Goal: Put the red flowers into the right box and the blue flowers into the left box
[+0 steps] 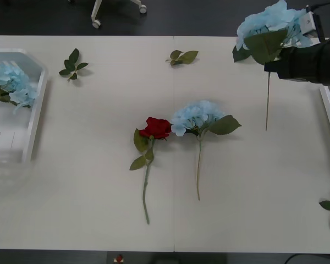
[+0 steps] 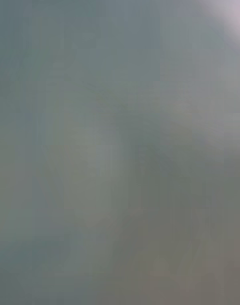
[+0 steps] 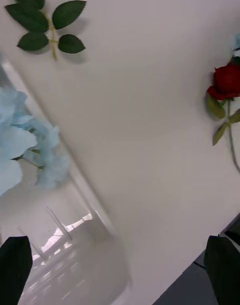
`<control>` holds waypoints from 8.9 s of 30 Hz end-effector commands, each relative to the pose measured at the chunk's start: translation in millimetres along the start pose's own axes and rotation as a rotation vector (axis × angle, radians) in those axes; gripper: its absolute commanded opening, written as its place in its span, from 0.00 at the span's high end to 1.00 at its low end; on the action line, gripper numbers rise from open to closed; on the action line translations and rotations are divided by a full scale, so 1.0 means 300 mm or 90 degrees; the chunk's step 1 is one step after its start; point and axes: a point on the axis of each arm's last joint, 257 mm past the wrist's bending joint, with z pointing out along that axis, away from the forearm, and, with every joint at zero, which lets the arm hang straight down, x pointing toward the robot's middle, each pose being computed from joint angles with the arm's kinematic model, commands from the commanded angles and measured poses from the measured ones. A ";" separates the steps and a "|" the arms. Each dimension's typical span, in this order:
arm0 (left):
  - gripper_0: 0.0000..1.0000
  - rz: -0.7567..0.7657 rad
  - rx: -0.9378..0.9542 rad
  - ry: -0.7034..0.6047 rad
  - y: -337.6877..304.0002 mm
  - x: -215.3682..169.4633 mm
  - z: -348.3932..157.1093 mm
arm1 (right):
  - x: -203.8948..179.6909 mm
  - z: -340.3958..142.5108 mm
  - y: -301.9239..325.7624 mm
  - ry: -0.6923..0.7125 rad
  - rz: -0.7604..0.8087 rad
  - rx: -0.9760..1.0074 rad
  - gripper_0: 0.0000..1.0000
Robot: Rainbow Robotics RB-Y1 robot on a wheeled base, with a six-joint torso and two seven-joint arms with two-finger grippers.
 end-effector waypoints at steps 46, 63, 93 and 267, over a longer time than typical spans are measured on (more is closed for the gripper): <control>0.00 0.243 0.580 -0.321 -1.017 -0.505 0.410 | -0.307 0.076 0.998 -0.277 -0.065 -0.495 1.00; 0.00 0.233 0.588 -0.342 -1.166 -0.590 0.512 | -0.305 0.077 0.996 -0.275 -0.067 -0.493 1.00; 1.00 0.220 0.595 -0.347 -1.288 -0.639 0.580 | -0.320 0.081 0.983 -0.284 -0.062 -0.482 1.00; 0.00 -0.234 -0.197 0.020 -0.588 0.185 0.329 | 0.724 0.549 0.278 0.303 -0.033 0.146 0.94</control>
